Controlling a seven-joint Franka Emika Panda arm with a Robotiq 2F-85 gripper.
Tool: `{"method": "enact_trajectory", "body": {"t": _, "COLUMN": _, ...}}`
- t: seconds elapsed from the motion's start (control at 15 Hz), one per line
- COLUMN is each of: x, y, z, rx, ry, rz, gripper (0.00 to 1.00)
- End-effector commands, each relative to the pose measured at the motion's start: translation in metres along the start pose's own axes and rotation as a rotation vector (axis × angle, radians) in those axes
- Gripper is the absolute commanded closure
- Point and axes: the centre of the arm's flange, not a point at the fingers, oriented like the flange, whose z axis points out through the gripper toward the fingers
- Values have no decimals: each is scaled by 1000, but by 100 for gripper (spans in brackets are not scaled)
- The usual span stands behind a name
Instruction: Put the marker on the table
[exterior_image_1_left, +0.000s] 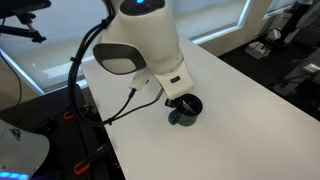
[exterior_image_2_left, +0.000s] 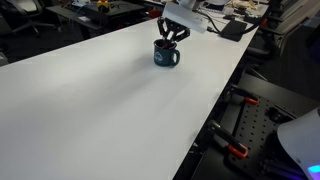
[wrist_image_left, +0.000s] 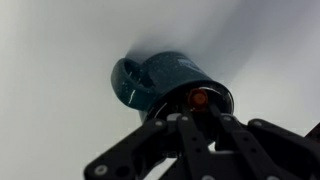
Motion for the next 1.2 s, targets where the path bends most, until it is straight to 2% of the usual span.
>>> {"method": "enact_trajectory", "body": {"t": 0.0, "x": -4, "y": 3, "z": -25, "rx": 23, "ry": 5, "rz": -37, "gripper": 95}}
{"method": "enact_trajectory", "body": {"t": 0.73, "x": -32, "y": 0, "z": -106, "rx": 117, "ry": 99, "rz": -126, "gripper": 95}}
{"method": "enact_trajectory", "body": {"t": 1.13, "x": -50, "y": -15, "z": -109, "rx": 112, "ry": 75, "rz": -272, "gripper": 95}}
